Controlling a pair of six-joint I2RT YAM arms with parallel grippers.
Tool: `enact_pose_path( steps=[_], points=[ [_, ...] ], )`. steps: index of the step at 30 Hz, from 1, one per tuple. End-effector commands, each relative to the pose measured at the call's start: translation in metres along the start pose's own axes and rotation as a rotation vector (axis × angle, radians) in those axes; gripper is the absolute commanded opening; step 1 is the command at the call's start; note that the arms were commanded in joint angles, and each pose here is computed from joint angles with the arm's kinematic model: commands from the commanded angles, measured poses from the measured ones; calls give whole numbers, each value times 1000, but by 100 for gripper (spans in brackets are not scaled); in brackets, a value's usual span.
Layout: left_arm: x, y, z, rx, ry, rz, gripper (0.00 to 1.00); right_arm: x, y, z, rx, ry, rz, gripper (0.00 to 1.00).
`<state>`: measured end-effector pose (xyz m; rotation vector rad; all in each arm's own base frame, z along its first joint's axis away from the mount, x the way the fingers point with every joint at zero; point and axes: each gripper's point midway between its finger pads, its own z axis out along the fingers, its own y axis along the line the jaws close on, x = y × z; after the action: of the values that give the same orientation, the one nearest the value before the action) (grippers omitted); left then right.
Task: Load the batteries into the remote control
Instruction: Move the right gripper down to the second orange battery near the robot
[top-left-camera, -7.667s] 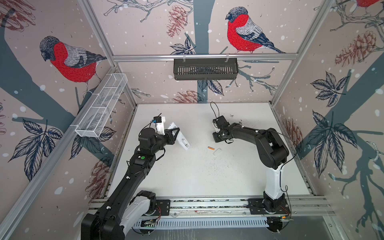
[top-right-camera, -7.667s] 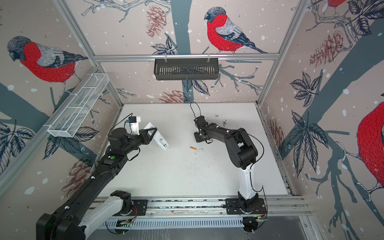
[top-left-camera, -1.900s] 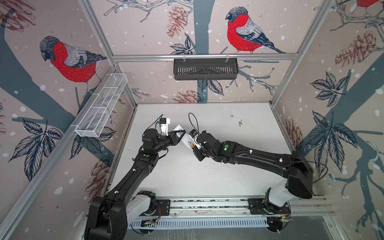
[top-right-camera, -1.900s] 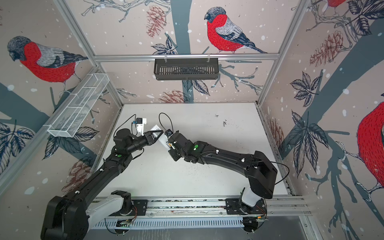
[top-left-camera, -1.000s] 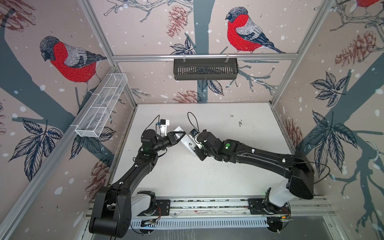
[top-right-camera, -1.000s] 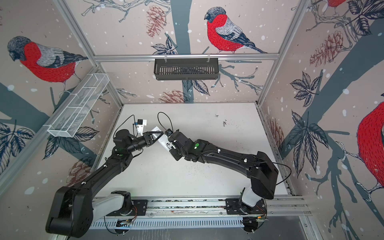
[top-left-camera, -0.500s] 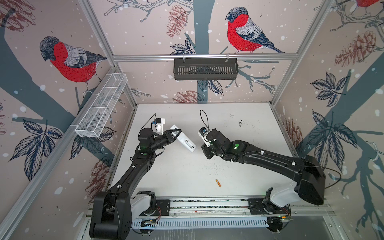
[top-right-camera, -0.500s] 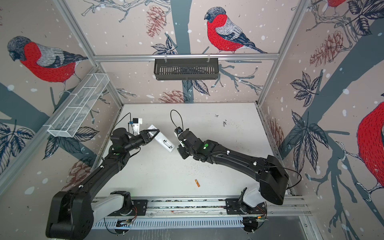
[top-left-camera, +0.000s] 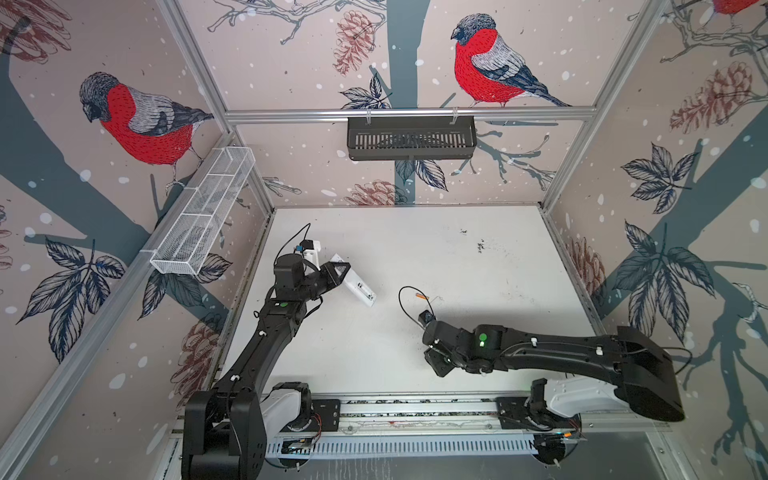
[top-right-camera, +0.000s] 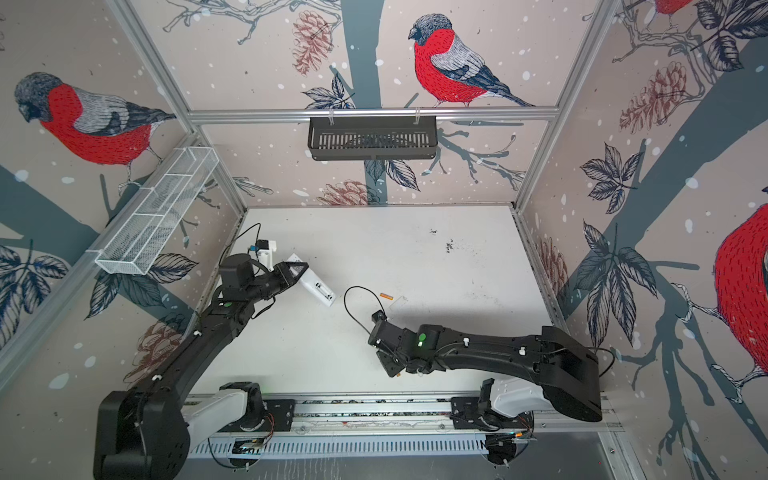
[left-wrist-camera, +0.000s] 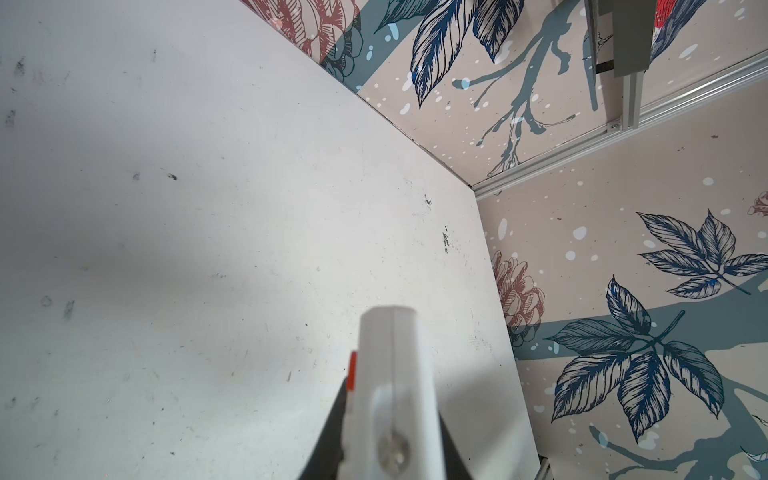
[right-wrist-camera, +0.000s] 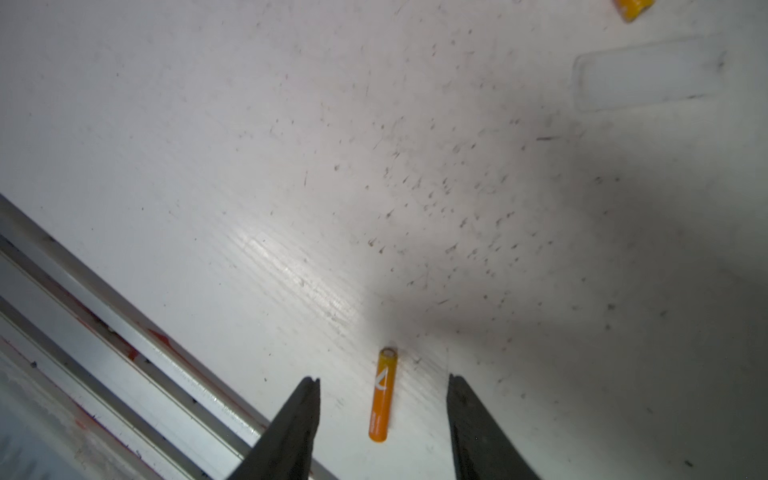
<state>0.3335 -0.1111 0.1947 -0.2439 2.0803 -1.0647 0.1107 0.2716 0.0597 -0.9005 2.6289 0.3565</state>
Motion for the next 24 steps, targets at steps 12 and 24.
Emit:
enact_pose_path(
  steps=[12,24],
  points=[
    [7,-6,1,66,12,0,6,48,2,19,29,121,44,37],
    [27,-3,8,75,48,-20,5,53,-5,26,62,131,38,27]
  ],
)
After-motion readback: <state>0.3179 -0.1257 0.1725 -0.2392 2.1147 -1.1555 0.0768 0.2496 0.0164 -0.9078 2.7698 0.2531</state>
